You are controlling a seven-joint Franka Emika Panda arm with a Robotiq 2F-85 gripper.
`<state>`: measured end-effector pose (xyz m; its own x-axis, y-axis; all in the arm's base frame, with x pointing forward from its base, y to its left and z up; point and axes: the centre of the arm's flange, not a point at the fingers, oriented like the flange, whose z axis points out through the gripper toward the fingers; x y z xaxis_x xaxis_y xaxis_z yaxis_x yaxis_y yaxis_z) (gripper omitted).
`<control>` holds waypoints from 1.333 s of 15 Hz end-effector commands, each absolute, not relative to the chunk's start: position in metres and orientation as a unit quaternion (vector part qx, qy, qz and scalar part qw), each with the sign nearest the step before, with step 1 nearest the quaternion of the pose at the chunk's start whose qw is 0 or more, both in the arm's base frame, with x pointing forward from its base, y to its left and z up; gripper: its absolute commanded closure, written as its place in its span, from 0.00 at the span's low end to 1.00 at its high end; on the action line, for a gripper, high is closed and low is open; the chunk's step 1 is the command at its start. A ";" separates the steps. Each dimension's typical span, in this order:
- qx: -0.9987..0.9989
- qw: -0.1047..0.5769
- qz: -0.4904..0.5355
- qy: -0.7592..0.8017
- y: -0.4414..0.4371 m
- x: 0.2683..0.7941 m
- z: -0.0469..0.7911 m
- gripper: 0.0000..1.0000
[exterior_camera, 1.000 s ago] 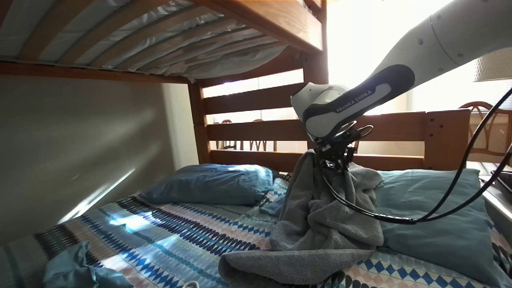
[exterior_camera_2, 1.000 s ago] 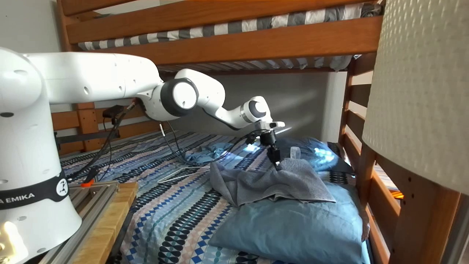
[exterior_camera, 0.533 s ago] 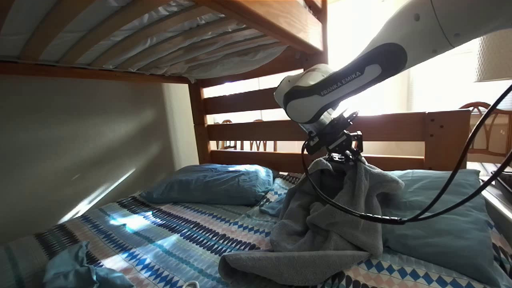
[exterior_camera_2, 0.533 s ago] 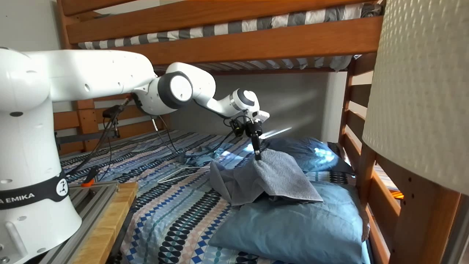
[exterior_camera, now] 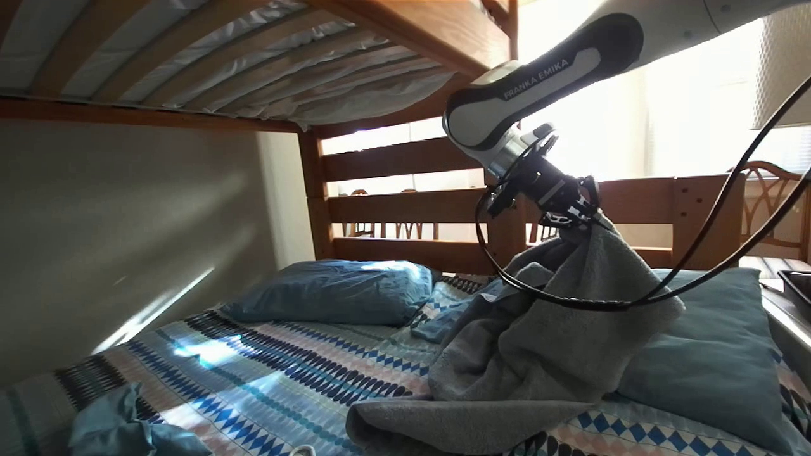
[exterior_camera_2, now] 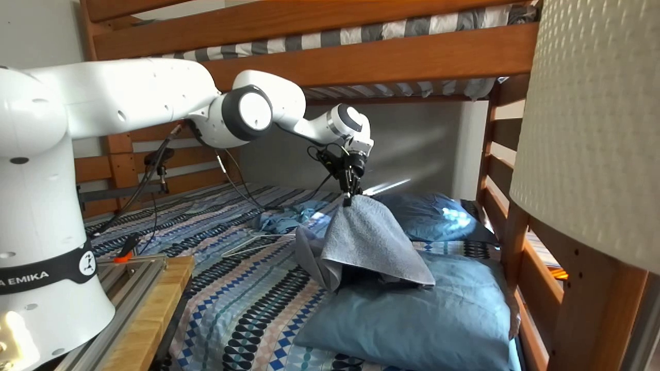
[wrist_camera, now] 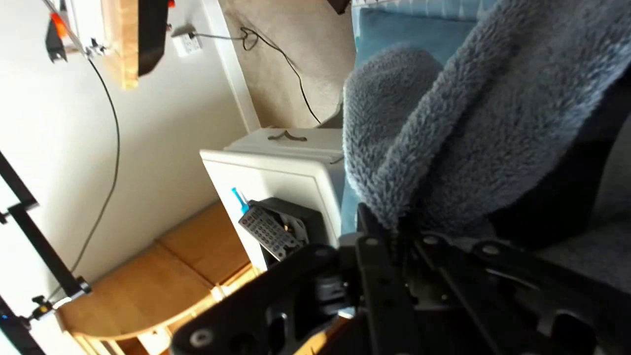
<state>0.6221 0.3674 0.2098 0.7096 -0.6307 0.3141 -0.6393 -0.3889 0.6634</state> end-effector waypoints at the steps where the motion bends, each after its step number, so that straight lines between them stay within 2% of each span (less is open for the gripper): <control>1: 0.797 0.389 -0.033 -0.461 0.350 0.575 0.232 0.98; 2: 0.789 0.384 -0.041 -0.479 0.352 0.573 0.233 0.66; 4: 0.772 0.377 -0.055 -0.509 0.354 0.573 0.234 0.60; 7: 0.766 0.375 -0.059 -0.518 0.352 0.578 0.236 0.38; 12: 0.850 0.367 -0.074 -0.370 0.367 0.607 0.209 0.03; 14: 0.873 0.358 -0.075 -0.322 0.371 0.612 0.191 0.00; 20: 0.921 0.343 -0.071 -0.168 0.393 0.648 0.118 0.00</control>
